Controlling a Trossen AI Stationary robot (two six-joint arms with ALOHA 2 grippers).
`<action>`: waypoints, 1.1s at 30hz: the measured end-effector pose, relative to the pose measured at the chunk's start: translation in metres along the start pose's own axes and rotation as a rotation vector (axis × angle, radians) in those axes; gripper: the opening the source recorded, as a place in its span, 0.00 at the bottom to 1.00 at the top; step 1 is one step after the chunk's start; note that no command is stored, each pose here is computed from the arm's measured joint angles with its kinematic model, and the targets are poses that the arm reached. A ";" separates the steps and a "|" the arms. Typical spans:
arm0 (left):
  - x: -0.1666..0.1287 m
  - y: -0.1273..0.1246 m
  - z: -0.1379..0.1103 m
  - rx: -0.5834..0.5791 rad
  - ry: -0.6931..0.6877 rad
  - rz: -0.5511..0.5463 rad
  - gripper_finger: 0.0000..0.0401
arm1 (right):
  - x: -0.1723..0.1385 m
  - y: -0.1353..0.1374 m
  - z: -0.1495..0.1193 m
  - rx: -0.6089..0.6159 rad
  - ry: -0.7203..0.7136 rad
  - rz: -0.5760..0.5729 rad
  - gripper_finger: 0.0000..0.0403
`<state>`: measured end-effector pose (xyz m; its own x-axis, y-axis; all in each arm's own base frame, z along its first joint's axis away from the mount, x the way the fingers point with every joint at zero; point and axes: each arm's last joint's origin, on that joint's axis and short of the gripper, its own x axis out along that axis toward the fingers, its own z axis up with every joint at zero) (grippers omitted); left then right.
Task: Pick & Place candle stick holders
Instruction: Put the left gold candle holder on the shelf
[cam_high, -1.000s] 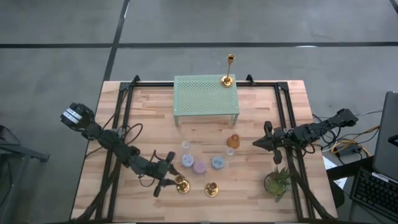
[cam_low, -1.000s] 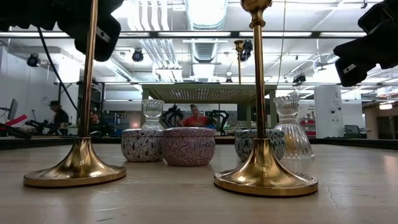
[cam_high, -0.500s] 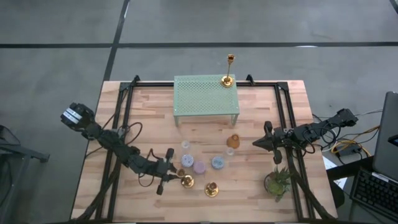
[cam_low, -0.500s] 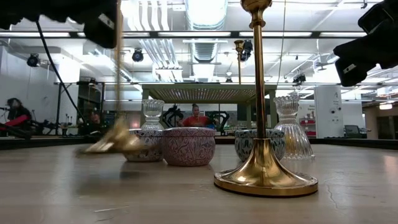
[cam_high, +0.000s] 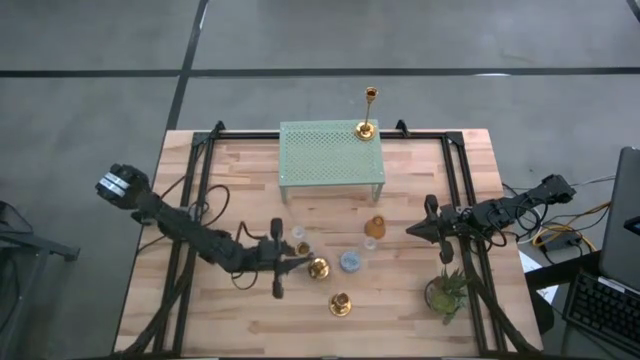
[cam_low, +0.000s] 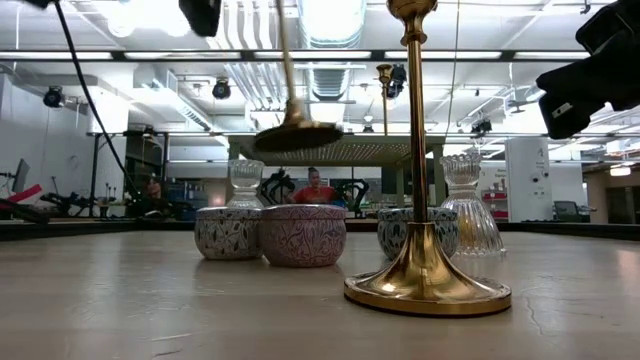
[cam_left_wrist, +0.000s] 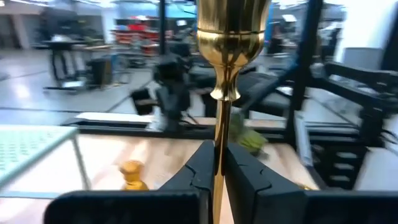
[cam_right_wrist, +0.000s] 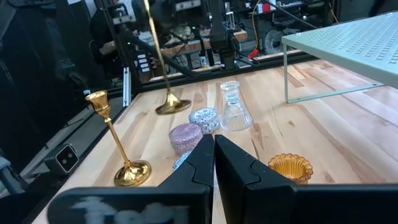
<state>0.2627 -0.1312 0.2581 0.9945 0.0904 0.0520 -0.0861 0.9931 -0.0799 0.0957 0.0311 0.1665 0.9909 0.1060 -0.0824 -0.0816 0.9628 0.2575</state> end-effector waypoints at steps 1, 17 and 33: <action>0.004 0.001 0.005 -0.005 0.005 0.039 0.06 | 0.000 0.000 0.000 0.000 0.000 0.000 0.02; 0.044 0.048 0.109 0.022 0.054 0.300 0.07 | 0.000 0.001 0.002 0.054 -0.019 0.006 0.02; 0.029 0.184 0.149 -0.027 -0.023 0.727 0.07 | 0.000 0.001 0.002 0.061 -0.021 0.006 0.02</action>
<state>0.2665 0.0656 0.3930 0.6847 0.7288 -0.0026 -0.7232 0.6789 -0.1268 0.0958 0.0311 0.1687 0.9925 0.1060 -0.0603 -0.0817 0.9450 0.3167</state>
